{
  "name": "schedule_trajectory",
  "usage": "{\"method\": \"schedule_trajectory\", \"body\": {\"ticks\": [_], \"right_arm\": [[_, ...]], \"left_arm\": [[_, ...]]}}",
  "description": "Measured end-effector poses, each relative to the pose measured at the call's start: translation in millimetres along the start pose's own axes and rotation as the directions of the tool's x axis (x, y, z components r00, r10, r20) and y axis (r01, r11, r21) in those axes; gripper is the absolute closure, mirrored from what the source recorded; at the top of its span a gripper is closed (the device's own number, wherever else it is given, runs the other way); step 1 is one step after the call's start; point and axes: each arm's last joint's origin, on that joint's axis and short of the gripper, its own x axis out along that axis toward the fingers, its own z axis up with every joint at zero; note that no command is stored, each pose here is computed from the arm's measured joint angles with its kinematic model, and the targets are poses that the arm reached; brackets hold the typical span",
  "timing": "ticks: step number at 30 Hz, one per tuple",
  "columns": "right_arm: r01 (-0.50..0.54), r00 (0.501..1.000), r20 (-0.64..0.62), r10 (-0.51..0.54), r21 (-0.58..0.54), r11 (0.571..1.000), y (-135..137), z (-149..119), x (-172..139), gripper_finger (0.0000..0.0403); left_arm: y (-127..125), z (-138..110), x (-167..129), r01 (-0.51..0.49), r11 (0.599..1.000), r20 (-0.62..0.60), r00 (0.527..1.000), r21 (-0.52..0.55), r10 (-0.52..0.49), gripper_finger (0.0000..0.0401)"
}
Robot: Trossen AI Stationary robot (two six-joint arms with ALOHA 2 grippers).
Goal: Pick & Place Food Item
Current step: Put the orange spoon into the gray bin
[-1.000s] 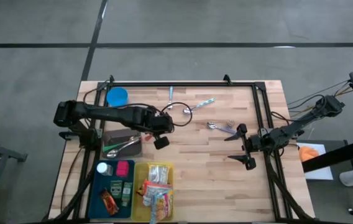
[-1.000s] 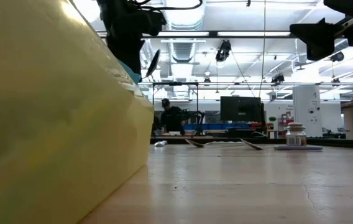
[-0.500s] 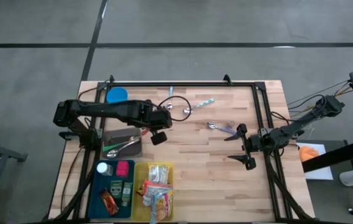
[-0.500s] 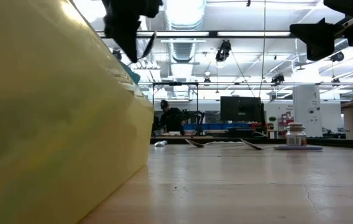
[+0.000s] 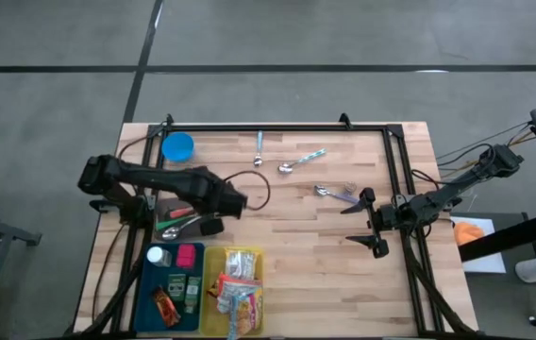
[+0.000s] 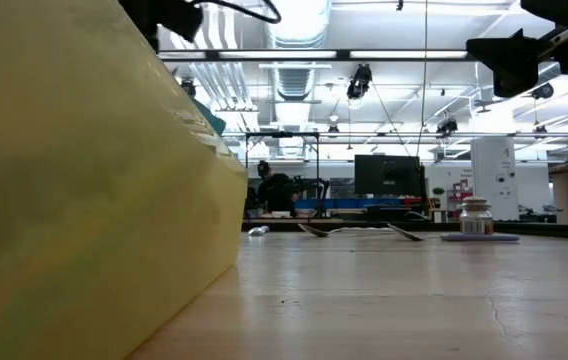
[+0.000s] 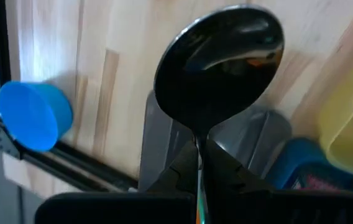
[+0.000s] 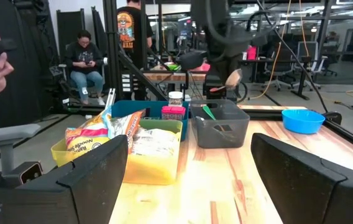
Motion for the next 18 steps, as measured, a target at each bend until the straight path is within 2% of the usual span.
{"method": "schedule_trajectory", "body": {"ticks": [4,9,18], "right_arm": [[0.0,1.0,0.0,0.0,0.0,1.0,0.0,0.0,0.0,0.0064],[0.0,1.0,0.0,0.0,0.0,1.0,0.0,0.0,0.0,0.0064],[0.0,1.0,0.0,0.0,0.0,1.0,0.0,0.0,0.0,0.0064]], "left_arm": [[-10.4,-15.5,9.7,-0.027,0.999,-0.031,0.999,0.031,0.028,0.0396],[-12.6,-30.6,31.2,-0.062,0.998,-0.071,0.996,0.006,0.062,0.0395],[-13.8,-47.0,71.9,-0.015,0.999,-0.03,0.999,0.045,0.016,0.0395]]}}
